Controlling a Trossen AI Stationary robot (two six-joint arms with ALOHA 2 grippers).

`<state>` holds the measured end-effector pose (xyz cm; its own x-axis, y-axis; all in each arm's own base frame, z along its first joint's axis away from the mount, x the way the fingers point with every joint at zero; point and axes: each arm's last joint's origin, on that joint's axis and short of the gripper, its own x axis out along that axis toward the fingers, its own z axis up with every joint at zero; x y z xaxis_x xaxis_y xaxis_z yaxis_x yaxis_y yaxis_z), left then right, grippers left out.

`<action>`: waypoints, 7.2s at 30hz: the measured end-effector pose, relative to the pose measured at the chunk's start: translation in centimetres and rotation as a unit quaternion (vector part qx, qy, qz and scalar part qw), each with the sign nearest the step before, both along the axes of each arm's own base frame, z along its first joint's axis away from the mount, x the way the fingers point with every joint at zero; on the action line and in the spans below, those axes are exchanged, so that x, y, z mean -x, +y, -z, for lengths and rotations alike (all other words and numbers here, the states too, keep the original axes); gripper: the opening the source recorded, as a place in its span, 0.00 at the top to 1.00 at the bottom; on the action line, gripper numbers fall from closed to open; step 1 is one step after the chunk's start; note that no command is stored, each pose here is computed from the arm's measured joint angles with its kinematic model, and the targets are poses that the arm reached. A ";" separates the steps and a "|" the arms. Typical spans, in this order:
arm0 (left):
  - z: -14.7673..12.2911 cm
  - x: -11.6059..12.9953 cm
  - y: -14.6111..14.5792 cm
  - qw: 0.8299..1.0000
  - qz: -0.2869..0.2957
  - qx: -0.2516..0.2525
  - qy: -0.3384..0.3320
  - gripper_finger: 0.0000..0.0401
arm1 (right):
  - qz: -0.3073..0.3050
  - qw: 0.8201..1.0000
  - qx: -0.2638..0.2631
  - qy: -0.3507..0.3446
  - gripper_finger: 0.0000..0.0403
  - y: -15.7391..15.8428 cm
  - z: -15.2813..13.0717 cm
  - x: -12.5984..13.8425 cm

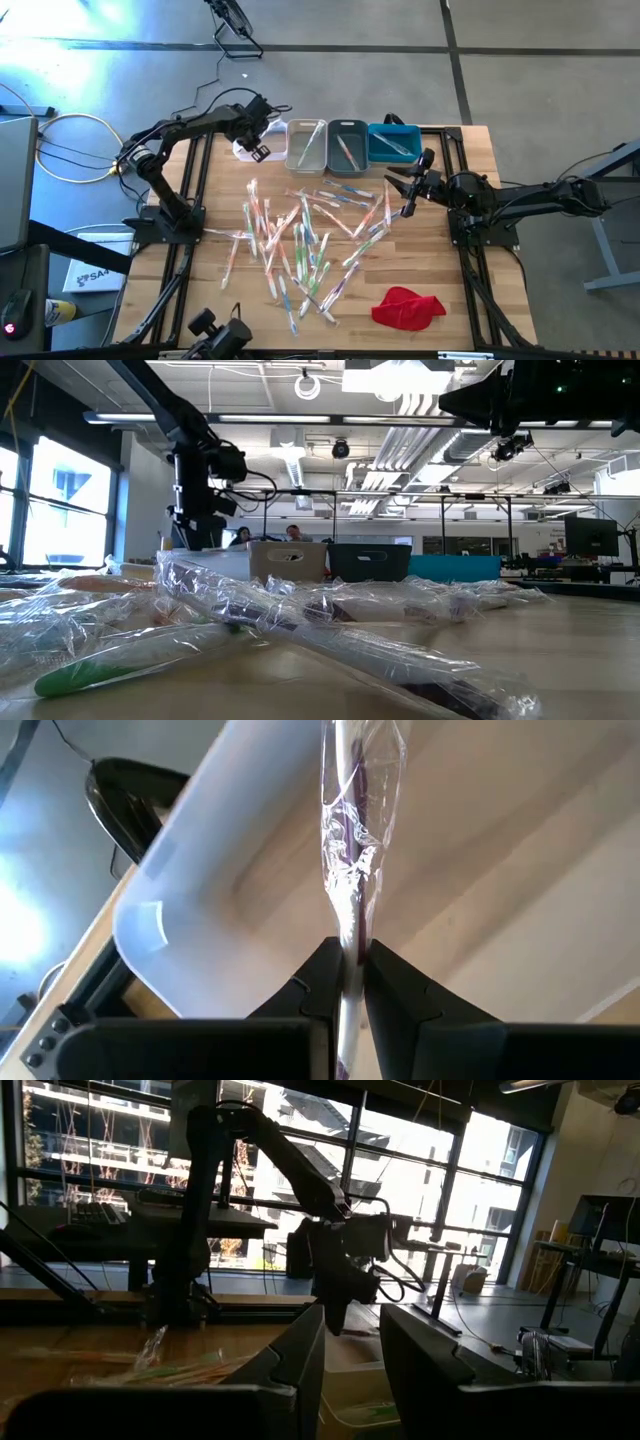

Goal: Pick & Place Toothbrushes
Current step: Put the purple toothbrush into the transparent bin, then put the orange toothbrush into the dark green bin

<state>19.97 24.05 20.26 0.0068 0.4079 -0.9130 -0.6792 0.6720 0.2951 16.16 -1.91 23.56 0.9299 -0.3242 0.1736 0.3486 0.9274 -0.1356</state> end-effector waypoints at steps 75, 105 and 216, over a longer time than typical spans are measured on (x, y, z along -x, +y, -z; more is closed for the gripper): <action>-11.9 -1.0 -7.5 0.924 0.229 -0.125 -0.281 0.99 | -0.006 0.998 -0.057 0.026 0.77 0.0 0.9 -0.1; -8.8 -2.1 -8.1 0.863 0.325 -0.074 -0.380 0.99 | 0.107 0.988 -0.104 0.026 0.77 -0.6 1.4 -0.1; -0.7 7.5 -19.3 0.769 0.321 -0.109 -0.541 1.00 | 0.280 0.788 -0.484 0.259 0.77 0.7 -0.2 -2.8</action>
<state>12.43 4.76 20.93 0.9794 0.1451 -0.1407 -0.1544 0.9864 -0.0572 18.98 -1.25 23.78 0.4584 -0.4562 -0.7627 0.8702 0.4048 0.2809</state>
